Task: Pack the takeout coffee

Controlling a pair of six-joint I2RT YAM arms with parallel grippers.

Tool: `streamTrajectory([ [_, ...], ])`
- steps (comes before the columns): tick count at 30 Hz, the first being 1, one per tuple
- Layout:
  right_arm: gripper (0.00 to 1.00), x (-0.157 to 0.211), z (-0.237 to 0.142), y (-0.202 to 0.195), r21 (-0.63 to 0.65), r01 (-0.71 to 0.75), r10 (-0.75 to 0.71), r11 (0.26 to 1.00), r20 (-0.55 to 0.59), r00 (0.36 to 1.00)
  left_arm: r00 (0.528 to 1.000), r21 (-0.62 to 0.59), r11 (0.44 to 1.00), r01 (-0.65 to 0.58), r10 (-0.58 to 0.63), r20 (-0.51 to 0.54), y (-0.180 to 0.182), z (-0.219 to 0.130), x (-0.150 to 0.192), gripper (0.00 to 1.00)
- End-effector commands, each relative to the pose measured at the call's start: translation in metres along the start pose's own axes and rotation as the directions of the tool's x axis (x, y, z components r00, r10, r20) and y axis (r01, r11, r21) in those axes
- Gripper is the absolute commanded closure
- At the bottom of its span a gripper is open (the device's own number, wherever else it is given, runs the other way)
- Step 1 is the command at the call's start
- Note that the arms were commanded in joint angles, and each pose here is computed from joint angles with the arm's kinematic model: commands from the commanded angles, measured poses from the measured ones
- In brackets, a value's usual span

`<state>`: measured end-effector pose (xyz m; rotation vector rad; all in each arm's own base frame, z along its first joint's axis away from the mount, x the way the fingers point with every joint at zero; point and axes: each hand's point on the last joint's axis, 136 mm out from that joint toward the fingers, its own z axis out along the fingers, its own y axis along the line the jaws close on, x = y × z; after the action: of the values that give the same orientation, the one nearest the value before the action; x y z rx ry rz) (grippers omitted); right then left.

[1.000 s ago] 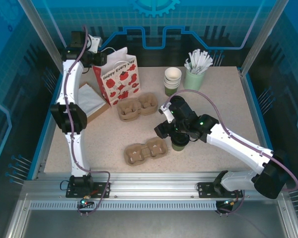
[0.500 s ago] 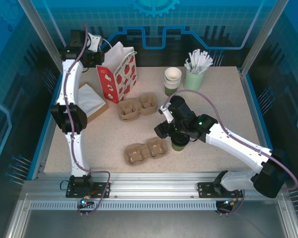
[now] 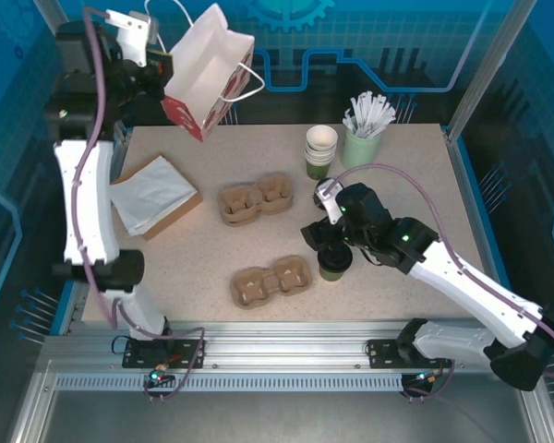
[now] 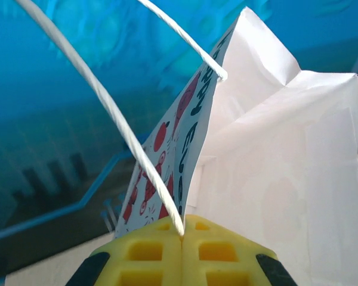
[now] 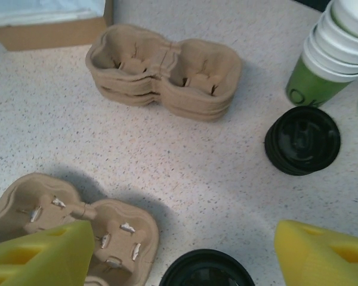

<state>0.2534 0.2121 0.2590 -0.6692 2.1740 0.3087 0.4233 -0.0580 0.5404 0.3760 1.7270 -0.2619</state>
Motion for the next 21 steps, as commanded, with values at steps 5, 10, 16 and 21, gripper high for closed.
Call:
streamTrajectory([
  [5,0.19,0.007,-0.046,-0.039,0.116,-0.073,0.067,0.991,0.059,0.996,1.0,0.267,0.964,-0.005,-0.003,0.031,-0.095,-0.063,-0.01,1.0],
  [10,0.19,0.021,-0.071,-0.052,0.154,-0.123,0.108,0.98,0.1,0.989,1.0,0.342,0.94,0.011,-0.005,-0.018,-0.118,-0.087,0.015,1.0],
  [16,0.19,0.035,-0.074,-0.057,0.175,-0.123,0.108,0.977,0.097,0.989,0.99,0.406,0.913,0.045,0.013,-0.139,-0.134,-0.088,0.076,1.0],
  [21,0.19,0.04,-0.066,-0.053,0.156,-0.123,0.113,0.98,0.07,0.991,0.972,0.451,0.886,0.107,0.003,-0.237,-0.143,-0.076,0.125,1.0],
])
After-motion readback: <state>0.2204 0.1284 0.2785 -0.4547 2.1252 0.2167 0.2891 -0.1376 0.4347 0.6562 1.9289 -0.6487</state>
